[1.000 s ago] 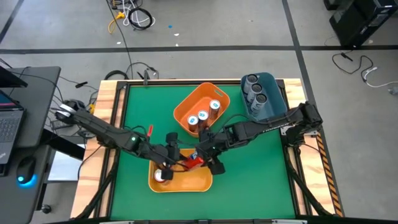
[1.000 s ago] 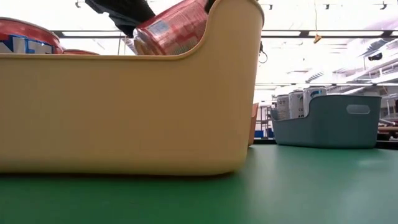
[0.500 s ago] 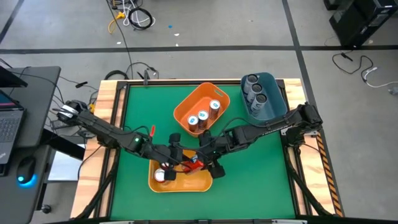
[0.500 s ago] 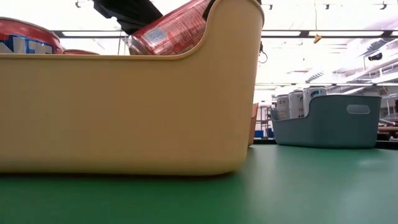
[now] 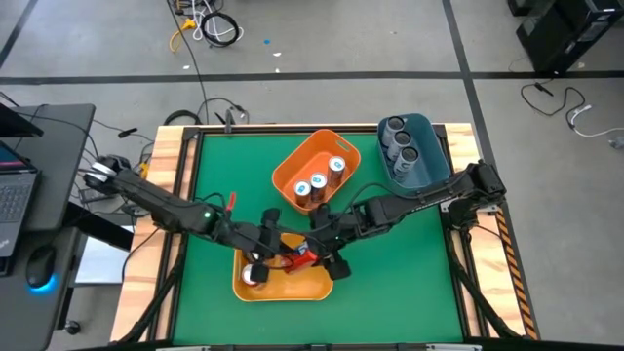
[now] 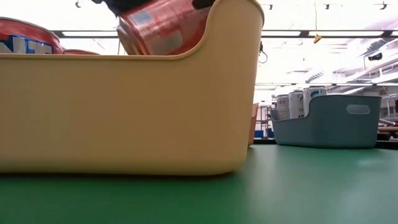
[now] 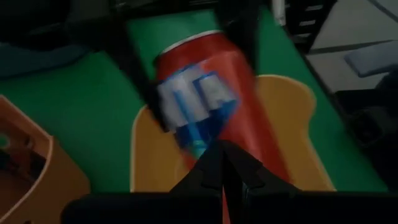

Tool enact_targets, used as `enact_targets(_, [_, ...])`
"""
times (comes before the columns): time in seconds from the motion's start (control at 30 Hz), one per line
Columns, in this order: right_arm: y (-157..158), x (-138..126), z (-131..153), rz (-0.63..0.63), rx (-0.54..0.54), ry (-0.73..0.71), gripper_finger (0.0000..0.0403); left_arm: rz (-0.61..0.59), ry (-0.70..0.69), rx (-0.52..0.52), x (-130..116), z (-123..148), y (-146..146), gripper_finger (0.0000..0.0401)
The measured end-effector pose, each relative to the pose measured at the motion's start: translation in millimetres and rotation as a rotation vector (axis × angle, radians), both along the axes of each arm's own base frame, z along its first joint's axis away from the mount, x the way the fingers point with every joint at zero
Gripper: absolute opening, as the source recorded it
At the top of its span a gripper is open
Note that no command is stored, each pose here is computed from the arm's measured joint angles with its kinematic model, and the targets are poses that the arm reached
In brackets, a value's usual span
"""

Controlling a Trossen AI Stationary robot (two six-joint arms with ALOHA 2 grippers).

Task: Sort soda cans
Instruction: Put the orange soda can into the yellow bin

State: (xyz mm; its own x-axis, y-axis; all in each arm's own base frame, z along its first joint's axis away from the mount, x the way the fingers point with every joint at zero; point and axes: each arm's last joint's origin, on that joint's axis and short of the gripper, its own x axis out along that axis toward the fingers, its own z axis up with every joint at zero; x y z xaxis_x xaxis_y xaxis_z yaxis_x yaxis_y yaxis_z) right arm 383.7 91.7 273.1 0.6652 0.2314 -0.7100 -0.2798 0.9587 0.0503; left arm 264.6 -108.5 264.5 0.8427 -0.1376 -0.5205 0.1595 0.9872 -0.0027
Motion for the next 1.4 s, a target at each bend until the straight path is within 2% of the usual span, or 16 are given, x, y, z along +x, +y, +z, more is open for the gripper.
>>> enact_targets(0.17, [-4, 2, 1, -0.041, -0.033, -0.018, 0.0292, -0.071, 0.063, -0.029, -8, -1, -10, 0.0001])
enact_targets(0.3, [-10, 2, 1, -0.061, -0.038, -0.012, 0.0292, -0.053, 0.122, -0.013, -10, -11, -15, 0.0001])
enact_targets(0.57, [-11, 2, -1, -0.031, -0.005, 0.008, 0.0292, -0.006, 0.132, 0.016, 3, -26, -14, 0.0001])
enact_targets(0.7, [-10, 3, 0, -0.028, -0.001, -0.006, 0.0294, -0.044, 0.099, 0.013, 12, -31, -18, 0.0001])
enact_targets(0.9, [-6, 5, 4, -0.018, 0.015, -0.052, 0.0322, -0.03, 0.094, 0.041, 19, -39, -18, 0.0001])
enact_targets(1.13, [-1, 3, 4, 0.021, 0.034, -0.047, 0.0301, -0.016, 0.085, 0.037, 21, -39, -15, 0.0001])
enact_targets(1.4, [-5, 1, -24, -0.018, 0.033, -0.048, 0.0292, -0.002, 0.076, 0.046, 22, -38, -14, 0.0001])
